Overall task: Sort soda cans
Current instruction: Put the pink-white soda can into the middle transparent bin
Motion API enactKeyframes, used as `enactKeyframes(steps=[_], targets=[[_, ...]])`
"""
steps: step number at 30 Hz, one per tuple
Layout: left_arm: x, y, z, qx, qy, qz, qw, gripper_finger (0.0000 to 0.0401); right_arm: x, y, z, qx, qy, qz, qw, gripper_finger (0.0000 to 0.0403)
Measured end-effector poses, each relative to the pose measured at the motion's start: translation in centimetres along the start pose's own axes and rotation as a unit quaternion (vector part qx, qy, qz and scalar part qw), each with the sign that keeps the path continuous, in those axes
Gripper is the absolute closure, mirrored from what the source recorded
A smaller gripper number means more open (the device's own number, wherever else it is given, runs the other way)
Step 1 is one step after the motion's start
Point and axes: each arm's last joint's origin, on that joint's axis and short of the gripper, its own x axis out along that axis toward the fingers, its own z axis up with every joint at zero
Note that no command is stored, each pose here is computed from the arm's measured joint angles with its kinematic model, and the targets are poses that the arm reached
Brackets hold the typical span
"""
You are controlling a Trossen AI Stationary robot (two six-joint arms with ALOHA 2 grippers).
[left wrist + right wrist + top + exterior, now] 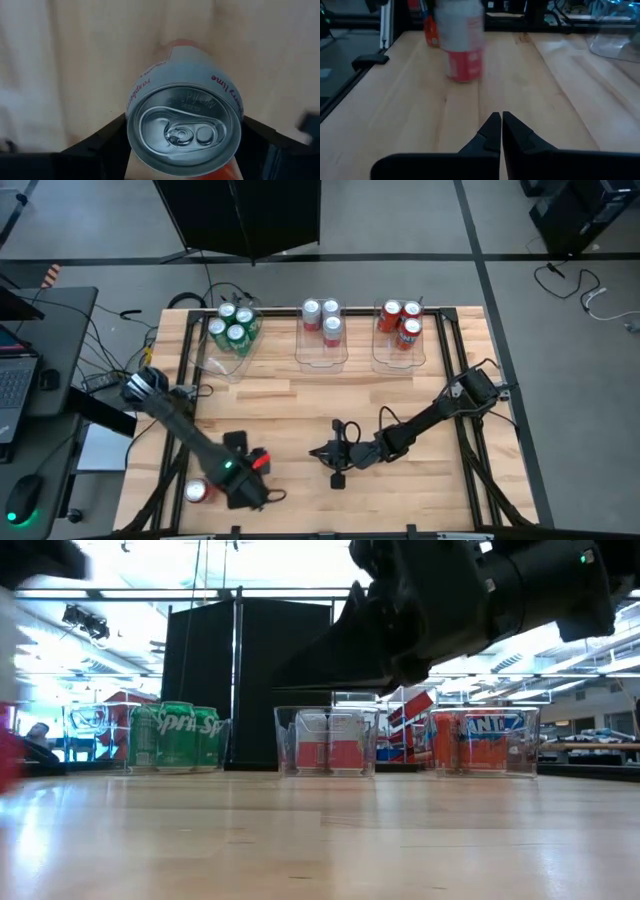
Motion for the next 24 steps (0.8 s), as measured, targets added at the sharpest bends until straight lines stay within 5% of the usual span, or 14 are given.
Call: enactKeyframes(steps=[14,24], targets=[[0.6,7.9,8.6,0.087,-0.08,0.002,0.993,0.0123,-5.0,0.3,3.8,-0.032,0.052,-0.06,0.996,0.0398],[1.0,12.6,11.7,0.087,-0.108,-0.045,0.989,0.0123,-7.4,0.2,4.2,-0.025,0.095,-0.096,0.991,0.0367]])
